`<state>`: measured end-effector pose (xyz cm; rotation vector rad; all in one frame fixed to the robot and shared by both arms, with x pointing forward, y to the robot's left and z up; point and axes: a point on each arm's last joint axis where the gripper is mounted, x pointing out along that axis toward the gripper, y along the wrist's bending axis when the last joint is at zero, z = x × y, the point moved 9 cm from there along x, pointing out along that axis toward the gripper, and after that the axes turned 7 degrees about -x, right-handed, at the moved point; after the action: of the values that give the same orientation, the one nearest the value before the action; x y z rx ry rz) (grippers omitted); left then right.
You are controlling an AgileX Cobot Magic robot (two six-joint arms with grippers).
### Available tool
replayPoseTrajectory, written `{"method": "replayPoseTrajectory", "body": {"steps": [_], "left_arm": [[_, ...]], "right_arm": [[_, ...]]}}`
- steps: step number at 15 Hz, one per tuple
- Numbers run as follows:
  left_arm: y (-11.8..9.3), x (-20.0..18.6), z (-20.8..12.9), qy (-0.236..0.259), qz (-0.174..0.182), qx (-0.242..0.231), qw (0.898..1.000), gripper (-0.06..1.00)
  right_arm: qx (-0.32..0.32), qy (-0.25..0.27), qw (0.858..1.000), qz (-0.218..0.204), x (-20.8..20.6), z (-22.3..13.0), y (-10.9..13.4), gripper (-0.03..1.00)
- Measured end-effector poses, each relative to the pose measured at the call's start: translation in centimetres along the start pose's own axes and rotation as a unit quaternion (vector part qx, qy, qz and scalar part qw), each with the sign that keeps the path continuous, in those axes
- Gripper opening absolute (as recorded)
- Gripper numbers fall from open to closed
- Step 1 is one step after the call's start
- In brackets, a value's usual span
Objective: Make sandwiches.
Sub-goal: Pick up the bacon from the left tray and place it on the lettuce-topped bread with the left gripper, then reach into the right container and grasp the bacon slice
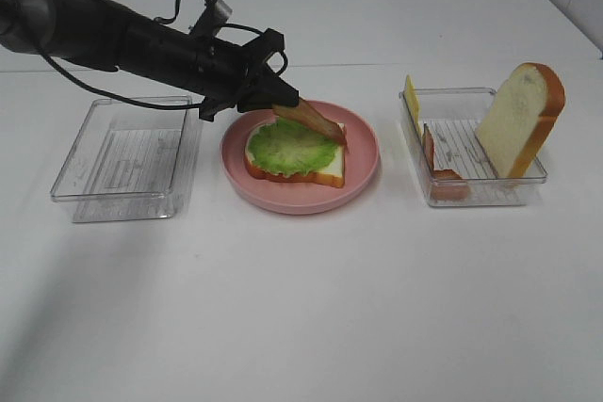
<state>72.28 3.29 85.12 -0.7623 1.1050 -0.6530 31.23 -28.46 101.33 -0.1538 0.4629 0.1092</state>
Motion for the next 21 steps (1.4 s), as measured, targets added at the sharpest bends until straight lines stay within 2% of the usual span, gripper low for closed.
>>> {"method": "replayPoseTrajectory", "body": {"steps": [3, 5, 6, 7, 8, 10, 11, 12, 14, 18, 20, 21], "left_arm": [[0.8, 0.0, -0.3, 0.009, 0.021, -0.014, 1.0, 0.05], [1.5, -0.1, -0.6, 0.018, 0.041, -0.007, 0.999, 0.23], [1.7, -0.1, -0.7, 0.021, 0.047, -0.003, 0.999, 0.27], [2.0, -0.1, -0.8, 0.023, 0.055, 0.005, 0.998, 0.38], [2.1, -0.2, -0.7, 0.022, 0.06, 0.009, 0.998, 0.43], [1.7, -0.8, 0.0, 0.008, 0.069, 0.028, 0.997, 0.49], [0.7, -2.1, 1.2, -0.017, 0.085, 0.051, 0.995, 0.53], [0.7, -2.1, 1.2, -0.017, 0.085, 0.051, 0.995, 0.53], [0.2, -3.4, 1.6, -0.021, 0.11, 0.074, 0.991, 0.56], [-0.6, -8.0, 2.5, -0.025, 0.206, 0.12, 0.971, 0.57], [-1.9, -11.8, 3.0, -0.032, 0.261, 0.16, 0.952, 0.57], [-3.3, -15.6, 2.6, -0.027, 0.306, 0.176, 0.935, 0.57]], "right_arm": [[0.0, 0.0, 1.0, 0.0, 0.0, 0.0, 0.0, 0.69], [0.0, 0.0, 1.0, 0.0, 0.0, 0.0, 0.0, 0.69], [0.0, 0.0, 1.0, 0.0, 0.0, 0.0, 0.0, 0.69], [0.0, 0.0, 1.0, 0.0, 0.0, 0.0, 0.0, 0.69], [0.0, 0.0, 1.0, 0.0, 0.0, 0.0, 0.0, 0.69], [0.0, 0.0, 1.0, 0.0, 0.0, 0.0, 0.0, 0.69], [0.0, 0.0, 1.0, 0.0, 0.0, 0.0, 0.0, 0.69], [0.0, 0.0, 1.0, 0.0, 0.0, 0.0, 0.0, 0.69], [0.0, 0.0, 1.0, 0.0, 0.0, 0.0, 0.0, 0.69], [0.0, 0.0, 1.0, 0.0, 0.0, 0.0, 0.0, 0.69], [0.0, 0.0, 1.0, 0.0, 0.0, 0.0, 0.0, 0.69], [0.0, 0.0, 1.0, 0.0, 0.0, 0.0, 0.0, 0.69]]}}
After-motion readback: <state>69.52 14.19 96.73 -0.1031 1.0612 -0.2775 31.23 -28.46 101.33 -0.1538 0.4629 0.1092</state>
